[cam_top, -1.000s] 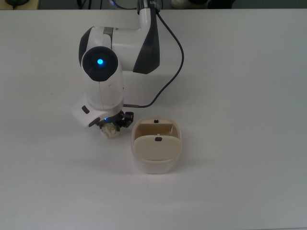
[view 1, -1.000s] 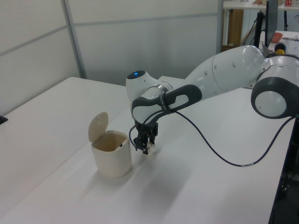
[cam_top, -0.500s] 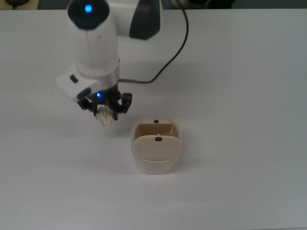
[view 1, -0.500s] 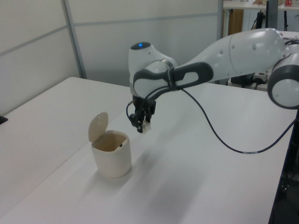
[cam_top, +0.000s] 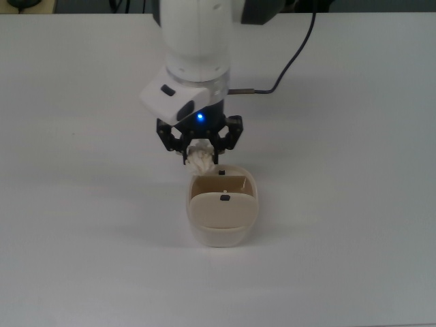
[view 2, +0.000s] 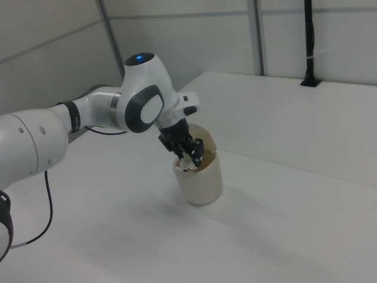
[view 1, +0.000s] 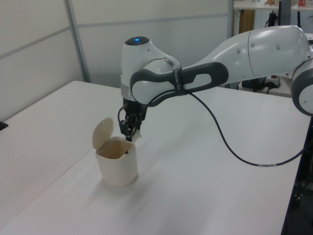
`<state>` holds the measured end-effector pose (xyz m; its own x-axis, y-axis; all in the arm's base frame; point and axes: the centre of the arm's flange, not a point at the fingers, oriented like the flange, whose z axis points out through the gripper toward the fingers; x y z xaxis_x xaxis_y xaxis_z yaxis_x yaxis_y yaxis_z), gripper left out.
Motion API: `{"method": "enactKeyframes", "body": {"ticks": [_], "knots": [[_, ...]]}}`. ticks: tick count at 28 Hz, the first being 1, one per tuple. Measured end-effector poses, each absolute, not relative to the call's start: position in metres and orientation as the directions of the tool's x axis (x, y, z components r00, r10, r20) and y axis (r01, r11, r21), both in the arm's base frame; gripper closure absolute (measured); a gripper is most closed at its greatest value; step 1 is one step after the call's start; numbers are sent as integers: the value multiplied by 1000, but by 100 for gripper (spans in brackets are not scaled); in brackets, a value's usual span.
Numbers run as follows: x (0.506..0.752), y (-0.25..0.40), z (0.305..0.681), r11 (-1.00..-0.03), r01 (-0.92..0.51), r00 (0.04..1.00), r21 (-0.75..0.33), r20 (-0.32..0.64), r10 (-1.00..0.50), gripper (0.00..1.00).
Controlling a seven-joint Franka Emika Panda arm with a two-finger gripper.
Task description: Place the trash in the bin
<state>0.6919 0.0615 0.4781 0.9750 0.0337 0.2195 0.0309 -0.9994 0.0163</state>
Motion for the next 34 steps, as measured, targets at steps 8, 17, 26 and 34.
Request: {"method": "enactKeyframes", "body": {"ticks": [8,17,26,34], "knots": [[697,75,490,-999,38,956,9,290,39,43],[700,76,483,-999,37,956,9,291,38,12],[699,76,488,-999,36,956,9,292,37,0],[674,63,516,-998,28,986,50,162,36,0]]}}
